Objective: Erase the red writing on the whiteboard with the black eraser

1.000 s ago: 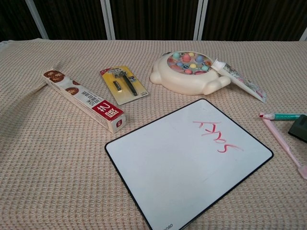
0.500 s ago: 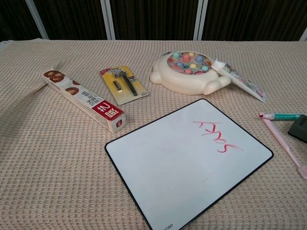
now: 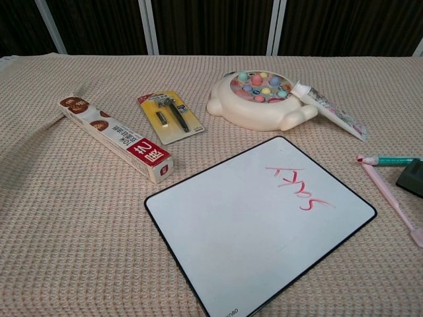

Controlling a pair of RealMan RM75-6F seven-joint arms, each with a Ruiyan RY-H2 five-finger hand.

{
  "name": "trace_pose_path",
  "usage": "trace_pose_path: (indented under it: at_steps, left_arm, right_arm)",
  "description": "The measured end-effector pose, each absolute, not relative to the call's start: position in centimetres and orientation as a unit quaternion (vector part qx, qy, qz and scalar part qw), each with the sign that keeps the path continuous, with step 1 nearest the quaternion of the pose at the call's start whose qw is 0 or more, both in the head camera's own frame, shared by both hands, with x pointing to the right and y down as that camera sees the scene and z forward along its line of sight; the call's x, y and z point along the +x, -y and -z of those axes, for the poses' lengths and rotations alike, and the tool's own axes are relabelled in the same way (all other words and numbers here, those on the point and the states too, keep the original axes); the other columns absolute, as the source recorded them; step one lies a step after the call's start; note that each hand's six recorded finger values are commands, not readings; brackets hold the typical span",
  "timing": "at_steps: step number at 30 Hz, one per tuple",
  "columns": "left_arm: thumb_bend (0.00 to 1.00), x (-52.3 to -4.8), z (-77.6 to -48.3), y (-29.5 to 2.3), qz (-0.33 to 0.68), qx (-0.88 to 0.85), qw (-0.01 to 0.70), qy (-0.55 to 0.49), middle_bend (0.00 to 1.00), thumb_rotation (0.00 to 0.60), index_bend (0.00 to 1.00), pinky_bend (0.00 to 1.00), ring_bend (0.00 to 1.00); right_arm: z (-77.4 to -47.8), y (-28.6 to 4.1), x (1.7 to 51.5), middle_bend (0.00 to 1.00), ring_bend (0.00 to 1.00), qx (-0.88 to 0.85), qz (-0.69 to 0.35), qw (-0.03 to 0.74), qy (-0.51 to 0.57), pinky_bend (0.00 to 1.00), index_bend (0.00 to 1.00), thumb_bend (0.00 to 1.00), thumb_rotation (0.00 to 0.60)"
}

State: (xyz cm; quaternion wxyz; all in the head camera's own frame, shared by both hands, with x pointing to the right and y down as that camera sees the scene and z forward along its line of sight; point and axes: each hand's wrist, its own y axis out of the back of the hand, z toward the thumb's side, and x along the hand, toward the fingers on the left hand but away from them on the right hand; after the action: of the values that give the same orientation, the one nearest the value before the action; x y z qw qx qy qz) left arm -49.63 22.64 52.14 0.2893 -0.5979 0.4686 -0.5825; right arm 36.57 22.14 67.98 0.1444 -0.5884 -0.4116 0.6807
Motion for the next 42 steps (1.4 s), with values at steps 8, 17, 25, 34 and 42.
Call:
trace_pose_path:
  at_steps: [8, 17, 25, 34, 42]
  left_arm:
    - [0.63, -49.6, -52.1, -22.7, 0.583, -0.598, 0.289, -0.468, 0.08, 0.6, 0.19, 0.05, 0.02]
    - [0.63, -49.6, -52.1, -22.6, 0.582, -0.598, 0.288, -0.47, 0.08, 0.6, 0.19, 0.06, 0.02]
    - [0.63, -49.6, -52.1, -22.7, 0.582, -0.598, 0.289, -0.469, 0.08, 0.6, 0.19, 0.06, 0.02]
    - [0.63, -49.6, -52.1, -22.6, 0.582, -0.597, 0.289, -0.47, 0.08, 0.6, 0.19, 0.06, 0.02]
    - [0.63, -49.7, -51.9, -22.6, 0.581, -0.597, 0.29, -0.471, 0.08, 0.6, 0.19, 0.06, 0.02]
  right_arm:
    - [-67.9, -21.8, 36.6, 0.5, 0.48, -0.588, -0.678, 0.142, 0.417, 0.31, 0.48, 0.45, 0.6]
    - [-66.5, -19.8, 35.8, 0.5, 0.48, -0.609, -0.643, 0.163, 0.435, 0.31, 0.48, 0.45, 0.6]
    - [-65.0, -17.8, 32.5, 0.5, 0.48, -0.667, -0.587, 0.212, 0.407, 0.31, 0.48, 0.45, 0.6]
    - [-65.5, -15.4, 25.9, 0.5, 0.48, -0.735, -0.517, 0.256, 0.357, 0.31, 0.48, 0.45, 0.6]
    - [-66.3, -13.5, 21.8, 0.5, 0.48, -0.761, -0.488, 0.29, 0.313, 0.31, 0.49, 0.45, 0.6]
